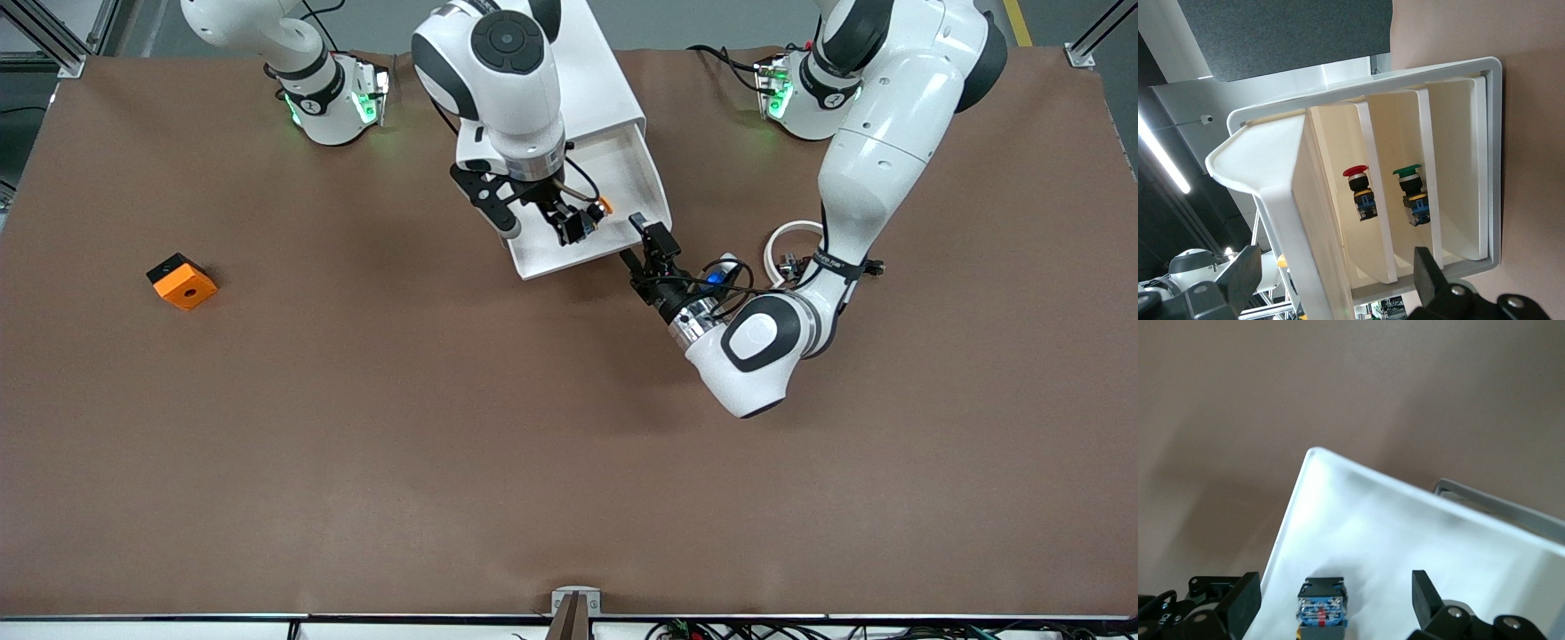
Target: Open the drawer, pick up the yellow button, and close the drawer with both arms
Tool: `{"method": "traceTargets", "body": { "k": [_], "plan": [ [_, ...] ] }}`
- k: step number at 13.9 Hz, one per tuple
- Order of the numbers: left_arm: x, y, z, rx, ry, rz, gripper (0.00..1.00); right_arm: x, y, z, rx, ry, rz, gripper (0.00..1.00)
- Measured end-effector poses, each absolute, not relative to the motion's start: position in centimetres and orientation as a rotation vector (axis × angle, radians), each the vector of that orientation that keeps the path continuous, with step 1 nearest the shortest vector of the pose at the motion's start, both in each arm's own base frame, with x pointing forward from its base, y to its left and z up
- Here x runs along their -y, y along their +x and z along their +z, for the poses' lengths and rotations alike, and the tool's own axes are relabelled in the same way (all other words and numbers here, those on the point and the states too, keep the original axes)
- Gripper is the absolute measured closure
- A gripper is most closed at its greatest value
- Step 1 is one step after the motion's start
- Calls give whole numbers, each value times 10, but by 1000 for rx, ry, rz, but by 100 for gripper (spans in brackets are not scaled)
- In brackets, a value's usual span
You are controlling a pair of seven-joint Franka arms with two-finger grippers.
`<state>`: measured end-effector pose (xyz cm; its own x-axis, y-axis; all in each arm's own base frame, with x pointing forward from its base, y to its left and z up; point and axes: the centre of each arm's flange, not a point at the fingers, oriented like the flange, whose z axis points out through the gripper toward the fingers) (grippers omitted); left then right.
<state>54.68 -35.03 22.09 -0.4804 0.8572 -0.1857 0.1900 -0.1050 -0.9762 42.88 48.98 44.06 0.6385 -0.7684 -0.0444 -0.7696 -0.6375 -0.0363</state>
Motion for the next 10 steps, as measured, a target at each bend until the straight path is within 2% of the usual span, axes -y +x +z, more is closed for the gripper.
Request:
{"method": "traceTargets", "body": {
  "k": [5,10],
  "plan": [
    [350,550,225,1646,-1164,1635,0,-511,422,408,-1307,-2813,52,0],
    [333,570,237,1684,-1179,1663,0,-526,414,403,-1284,-2798,76,0]
  ]
}}
